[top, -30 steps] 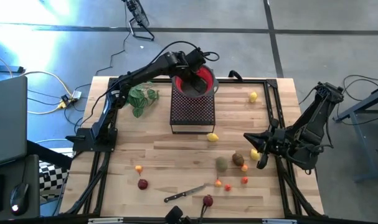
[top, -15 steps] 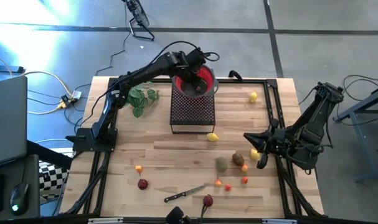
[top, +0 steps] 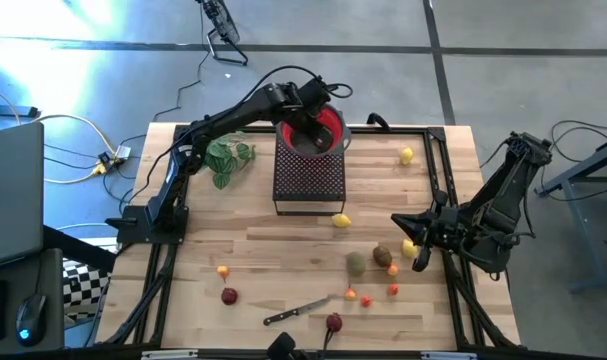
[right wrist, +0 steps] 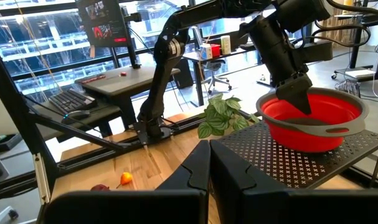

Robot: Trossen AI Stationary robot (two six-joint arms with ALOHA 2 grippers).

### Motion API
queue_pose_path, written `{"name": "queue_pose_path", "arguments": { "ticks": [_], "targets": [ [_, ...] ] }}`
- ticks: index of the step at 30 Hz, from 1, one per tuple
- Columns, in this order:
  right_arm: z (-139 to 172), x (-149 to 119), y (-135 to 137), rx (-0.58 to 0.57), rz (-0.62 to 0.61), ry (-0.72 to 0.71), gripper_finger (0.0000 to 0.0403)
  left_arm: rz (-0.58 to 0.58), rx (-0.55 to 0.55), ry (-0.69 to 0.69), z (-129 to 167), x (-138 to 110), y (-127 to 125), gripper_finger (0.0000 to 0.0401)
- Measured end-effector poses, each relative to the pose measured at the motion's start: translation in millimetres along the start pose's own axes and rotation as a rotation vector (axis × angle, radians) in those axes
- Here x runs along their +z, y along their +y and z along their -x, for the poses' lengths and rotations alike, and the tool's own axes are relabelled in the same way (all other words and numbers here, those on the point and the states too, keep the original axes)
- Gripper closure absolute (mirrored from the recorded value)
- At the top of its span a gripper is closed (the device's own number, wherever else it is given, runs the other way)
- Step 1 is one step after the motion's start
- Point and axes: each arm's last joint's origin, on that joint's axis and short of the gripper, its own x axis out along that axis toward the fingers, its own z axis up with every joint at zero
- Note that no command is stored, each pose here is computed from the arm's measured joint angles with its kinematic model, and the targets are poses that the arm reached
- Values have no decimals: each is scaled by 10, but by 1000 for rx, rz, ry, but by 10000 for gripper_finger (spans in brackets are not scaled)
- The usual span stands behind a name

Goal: Pick & Place Fruit
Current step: Put the left pomegranate into the red strainer bowl

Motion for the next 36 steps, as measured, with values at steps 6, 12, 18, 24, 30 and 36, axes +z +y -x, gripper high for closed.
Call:
{"name": "queue_pose_path", "arguments": {
  "ticks": [6,12,18,24,30,36],
  "targets": [
    [0,-1,0,0,3,0,400,0,0,0,0,0,0,347],
    [0,-2,-1,0,5,1,400,0,-2,1,0,0,0,357],
    [0,-3,-1,0,7,1,400,0,-75,27,1,-8,-22,372],
    [0,-3,-2,0,7,1,400,10,-108,19,3,7,-36,383],
    [0,-5,-2,0,10,2,400,-1,-117,-6,5,31,-44,385],
    [0,-5,-3,-1,10,2,400,-92,-158,-76,47,53,-180,385]
  ]
}}
